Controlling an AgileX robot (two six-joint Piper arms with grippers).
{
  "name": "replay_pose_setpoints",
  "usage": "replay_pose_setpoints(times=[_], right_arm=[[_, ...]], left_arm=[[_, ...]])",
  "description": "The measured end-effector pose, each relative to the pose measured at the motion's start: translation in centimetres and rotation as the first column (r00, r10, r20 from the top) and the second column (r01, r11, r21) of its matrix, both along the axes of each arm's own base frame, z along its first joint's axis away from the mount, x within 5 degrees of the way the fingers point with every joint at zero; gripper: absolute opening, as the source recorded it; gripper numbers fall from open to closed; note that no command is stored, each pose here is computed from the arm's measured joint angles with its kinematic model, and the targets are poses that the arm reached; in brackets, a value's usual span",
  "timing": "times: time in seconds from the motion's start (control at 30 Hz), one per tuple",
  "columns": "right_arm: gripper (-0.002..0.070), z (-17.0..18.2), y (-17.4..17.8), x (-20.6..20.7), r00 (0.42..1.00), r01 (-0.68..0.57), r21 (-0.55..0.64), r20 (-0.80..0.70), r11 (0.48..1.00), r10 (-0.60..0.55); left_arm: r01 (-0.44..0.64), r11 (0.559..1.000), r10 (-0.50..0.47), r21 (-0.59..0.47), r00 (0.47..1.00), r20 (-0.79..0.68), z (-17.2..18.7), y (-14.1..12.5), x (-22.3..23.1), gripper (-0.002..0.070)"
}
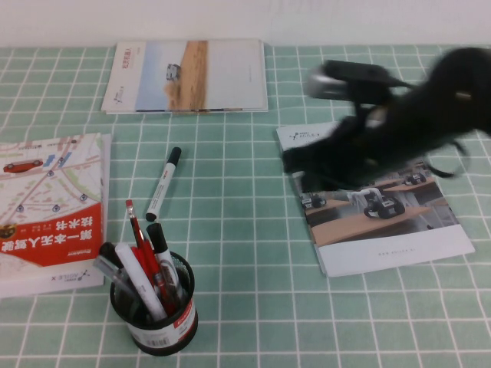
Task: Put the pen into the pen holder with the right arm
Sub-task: Pick up the pen on the table
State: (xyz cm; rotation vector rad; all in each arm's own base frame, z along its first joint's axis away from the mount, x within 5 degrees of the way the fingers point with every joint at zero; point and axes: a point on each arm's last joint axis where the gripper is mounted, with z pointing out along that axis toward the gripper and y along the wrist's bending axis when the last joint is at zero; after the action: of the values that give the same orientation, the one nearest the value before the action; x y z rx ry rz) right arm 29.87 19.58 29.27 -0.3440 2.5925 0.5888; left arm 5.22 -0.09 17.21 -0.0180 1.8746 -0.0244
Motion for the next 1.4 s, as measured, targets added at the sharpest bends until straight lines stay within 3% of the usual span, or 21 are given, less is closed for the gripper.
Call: replay_pose_setpoints(times=[0.23,0.5,0.6,0.73,0.8,0.9,1.4], right_arm=[[-0.0019,-1.8,7.7,5.1,0.996,-0.092,-0.027,-0.018,0.995,0.092],[-0.0001,-3.3,13.5,8.6,0.991,-0.134,0.0,0.012,0.991,0.134],[0.0067,-3.6,15.2,9.1,0.987,-0.153,0.018,0.041,0.988,0.152],[0.0239,-4.6,17.2,9.4,0.983,-0.175,0.033,0.06,0.984,0.173],[0.0301,-5.4,18.0,9.5,0.983,-0.174,0.037,0.061,0.984,0.171],[0.0338,-6.1,19.1,9.8,0.982,-0.173,0.05,0.092,0.984,0.167],[0.0346,-9.6,20.4,11.0,0.977,-0.069,-0.042,0.2,0.997,0.076]], left_arm=[[0.0,1.0,0.0,0.0,1.0,0.0,0.0,0.0,0.0,-0.0004],[0.0,1.0,0.0,0.0,1.0,0.0,0.0,0.0,0.0,-0.0004],[0.0,1.0,0.0,0.0,1.0,0.0,0.0,0.0,0.0,-0.0004],[0.0,1.0,0.0,0.0,1.0,0.0,0.0,0.0,0.0,-0.0004],[0.0,1.0,0.0,0.0,1.0,0.0,0.0,0.0,0.0,-0.0004],[0.0,1.0,0.0,0.0,1.0,0.0,0.0,0.0,0.0,-0.0004],[0.0,1.0,0.0,0.0,1.0,0.0,0.0,0.0,0.0,-0.0004]])
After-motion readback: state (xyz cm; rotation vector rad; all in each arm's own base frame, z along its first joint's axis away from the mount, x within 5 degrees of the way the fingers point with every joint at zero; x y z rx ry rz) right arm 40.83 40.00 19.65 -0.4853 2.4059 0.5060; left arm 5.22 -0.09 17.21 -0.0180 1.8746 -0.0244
